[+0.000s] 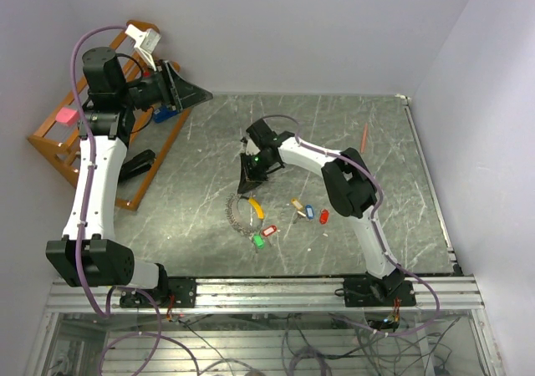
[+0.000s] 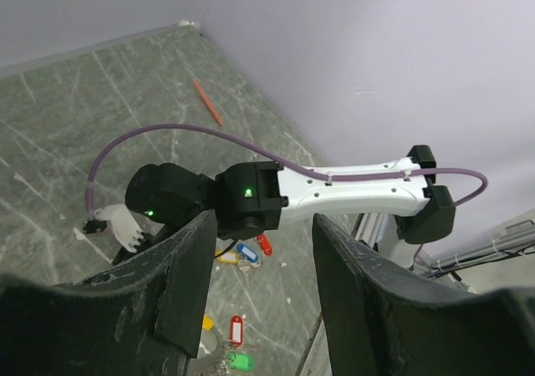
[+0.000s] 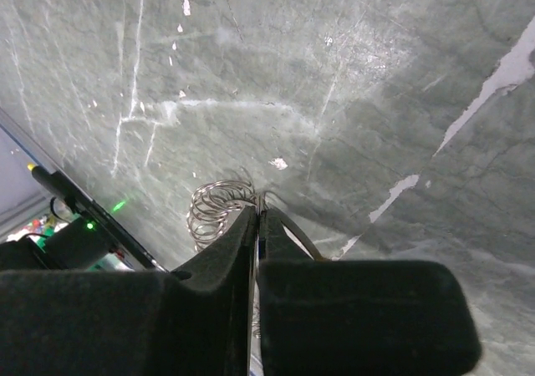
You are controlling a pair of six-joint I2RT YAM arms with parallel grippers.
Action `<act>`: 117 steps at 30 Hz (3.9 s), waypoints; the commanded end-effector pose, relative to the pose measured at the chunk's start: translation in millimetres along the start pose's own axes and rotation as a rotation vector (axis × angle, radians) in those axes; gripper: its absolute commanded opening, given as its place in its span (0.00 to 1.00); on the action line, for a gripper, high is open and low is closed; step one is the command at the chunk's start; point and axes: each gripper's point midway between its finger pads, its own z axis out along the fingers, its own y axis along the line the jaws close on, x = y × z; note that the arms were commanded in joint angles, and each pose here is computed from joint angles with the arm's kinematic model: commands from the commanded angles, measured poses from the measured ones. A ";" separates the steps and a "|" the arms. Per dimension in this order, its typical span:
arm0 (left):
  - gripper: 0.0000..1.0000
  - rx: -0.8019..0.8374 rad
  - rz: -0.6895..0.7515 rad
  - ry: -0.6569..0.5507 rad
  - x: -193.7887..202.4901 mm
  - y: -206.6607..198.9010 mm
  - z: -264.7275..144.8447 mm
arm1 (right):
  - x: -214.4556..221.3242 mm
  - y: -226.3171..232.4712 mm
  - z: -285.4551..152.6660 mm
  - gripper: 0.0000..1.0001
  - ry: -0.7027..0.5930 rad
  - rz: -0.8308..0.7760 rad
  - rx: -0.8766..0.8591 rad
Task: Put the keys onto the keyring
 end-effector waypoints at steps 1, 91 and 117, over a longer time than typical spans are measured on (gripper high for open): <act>0.61 -0.069 0.030 -0.022 -4.9 9.2 -6.0 | -0.6 12.1 -14.4 0.00 -0.031 -0.090 -0.032; 0.79 0.321 0.347 0.221 102.7 -18.9 48.9 | -21.6 219.6 -311.0 0.00 -0.808 -0.726 -0.386; 0.37 0.332 0.333 0.208 94.1 -23.2 51.1 | -11.3 221.7 -319.6 0.00 -0.833 -0.732 -0.415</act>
